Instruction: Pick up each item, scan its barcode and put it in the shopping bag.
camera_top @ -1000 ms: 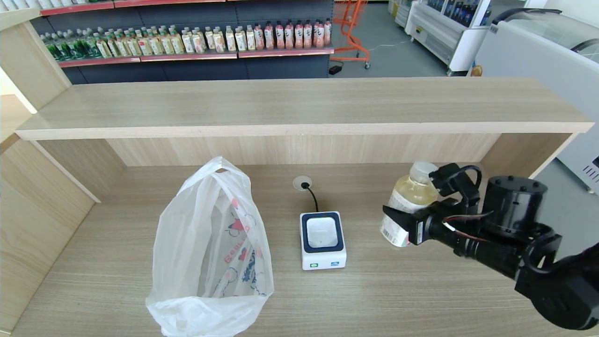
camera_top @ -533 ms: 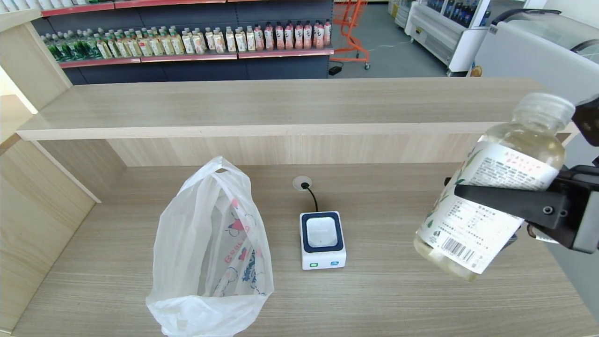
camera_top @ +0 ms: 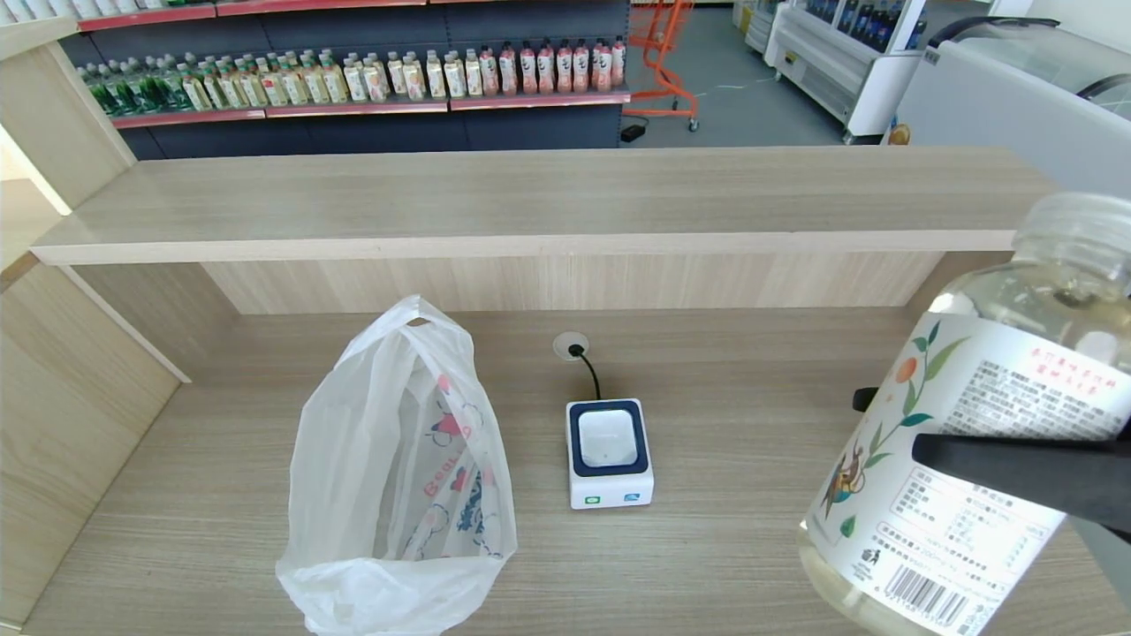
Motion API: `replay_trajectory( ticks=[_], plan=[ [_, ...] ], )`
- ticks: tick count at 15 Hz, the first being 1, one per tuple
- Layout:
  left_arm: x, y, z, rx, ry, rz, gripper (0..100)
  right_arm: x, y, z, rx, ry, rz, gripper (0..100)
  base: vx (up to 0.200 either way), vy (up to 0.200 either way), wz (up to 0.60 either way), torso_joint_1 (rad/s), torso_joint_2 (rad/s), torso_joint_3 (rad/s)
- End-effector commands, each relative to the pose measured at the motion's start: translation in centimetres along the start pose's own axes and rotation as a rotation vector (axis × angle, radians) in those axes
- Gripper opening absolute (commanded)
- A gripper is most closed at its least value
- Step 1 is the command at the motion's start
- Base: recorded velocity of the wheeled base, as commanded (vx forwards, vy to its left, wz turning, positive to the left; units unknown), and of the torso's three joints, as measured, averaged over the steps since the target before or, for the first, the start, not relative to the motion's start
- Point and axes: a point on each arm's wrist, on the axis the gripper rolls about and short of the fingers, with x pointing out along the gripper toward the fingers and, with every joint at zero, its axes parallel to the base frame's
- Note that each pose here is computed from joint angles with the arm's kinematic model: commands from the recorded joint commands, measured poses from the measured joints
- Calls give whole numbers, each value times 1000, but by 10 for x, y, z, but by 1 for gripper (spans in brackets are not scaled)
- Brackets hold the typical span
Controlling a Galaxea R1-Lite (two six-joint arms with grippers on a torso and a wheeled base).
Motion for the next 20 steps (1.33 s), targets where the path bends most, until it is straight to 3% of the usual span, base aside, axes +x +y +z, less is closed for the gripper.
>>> replay_trajectory(
  ticks=[1, 10, 18, 20],
  plan=[
    [0, 0, 0, 0, 0, 1, 100, 2, -1, 1, -2, 2, 2, 0, 0, 0, 0, 0, 0, 0],
    [0, 0, 0, 0, 0, 1, 100, 12, 4, -4, 7, 49, 100, 0, 0, 0, 0, 0, 0, 0],
    [0, 0, 0, 0, 0, 1, 100, 14, 1, -5, -30, 55, 100, 0, 0, 0, 0, 0, 0, 0],
    [0, 0, 0, 0, 0, 1, 100, 15, -8, -10, -183, 65, 66, 0, 0, 0, 0, 0, 0, 0]
  ],
)
